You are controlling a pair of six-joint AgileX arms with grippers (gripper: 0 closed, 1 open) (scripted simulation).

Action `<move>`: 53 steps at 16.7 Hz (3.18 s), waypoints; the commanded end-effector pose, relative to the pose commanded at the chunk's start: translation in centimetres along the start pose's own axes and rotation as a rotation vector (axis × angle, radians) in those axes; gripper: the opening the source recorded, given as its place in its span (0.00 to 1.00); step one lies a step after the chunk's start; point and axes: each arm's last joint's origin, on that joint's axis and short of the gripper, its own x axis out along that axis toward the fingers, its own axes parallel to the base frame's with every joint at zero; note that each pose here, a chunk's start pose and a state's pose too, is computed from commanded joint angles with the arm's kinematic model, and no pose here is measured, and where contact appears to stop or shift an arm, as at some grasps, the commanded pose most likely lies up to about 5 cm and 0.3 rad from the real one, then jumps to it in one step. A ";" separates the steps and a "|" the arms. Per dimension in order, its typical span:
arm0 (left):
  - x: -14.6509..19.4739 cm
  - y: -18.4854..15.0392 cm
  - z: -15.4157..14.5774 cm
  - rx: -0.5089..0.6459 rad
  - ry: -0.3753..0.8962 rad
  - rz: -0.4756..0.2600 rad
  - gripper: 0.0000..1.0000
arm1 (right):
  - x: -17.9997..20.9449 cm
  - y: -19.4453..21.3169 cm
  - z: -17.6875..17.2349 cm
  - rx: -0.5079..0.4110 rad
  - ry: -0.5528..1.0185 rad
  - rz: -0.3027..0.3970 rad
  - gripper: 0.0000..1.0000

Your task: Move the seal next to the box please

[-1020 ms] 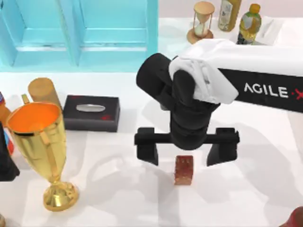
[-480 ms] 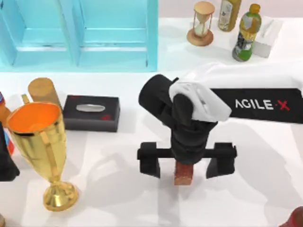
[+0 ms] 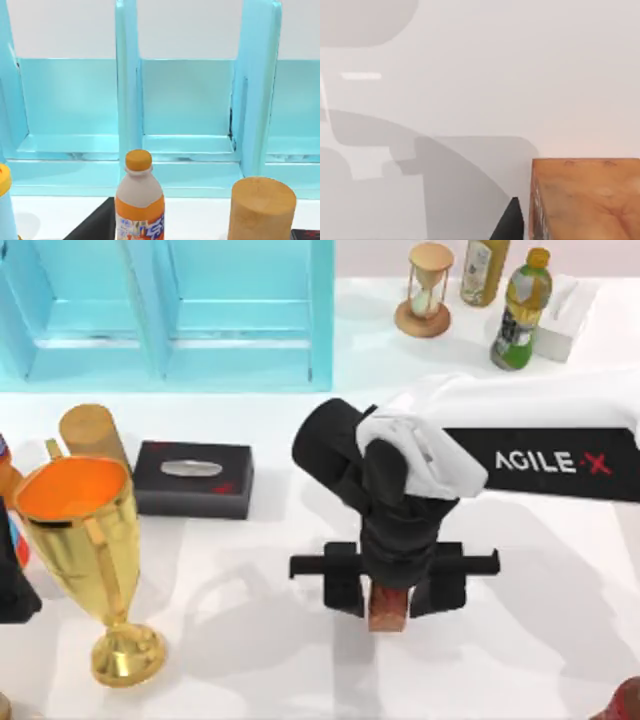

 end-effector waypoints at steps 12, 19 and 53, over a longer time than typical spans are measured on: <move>0.0 0.0 0.0 0.000 0.000 0.000 1.00 | 0.0 0.0 0.0 0.000 0.000 0.000 0.00; 0.0 0.0 0.0 0.000 0.000 0.000 1.00 | -3.4 0.0 0.1 0.002 0.000 0.000 0.00; 0.0 0.0 0.0 0.000 0.000 0.000 1.00 | -11.6 -19.2 7.8 -0.060 -0.021 -0.008 0.00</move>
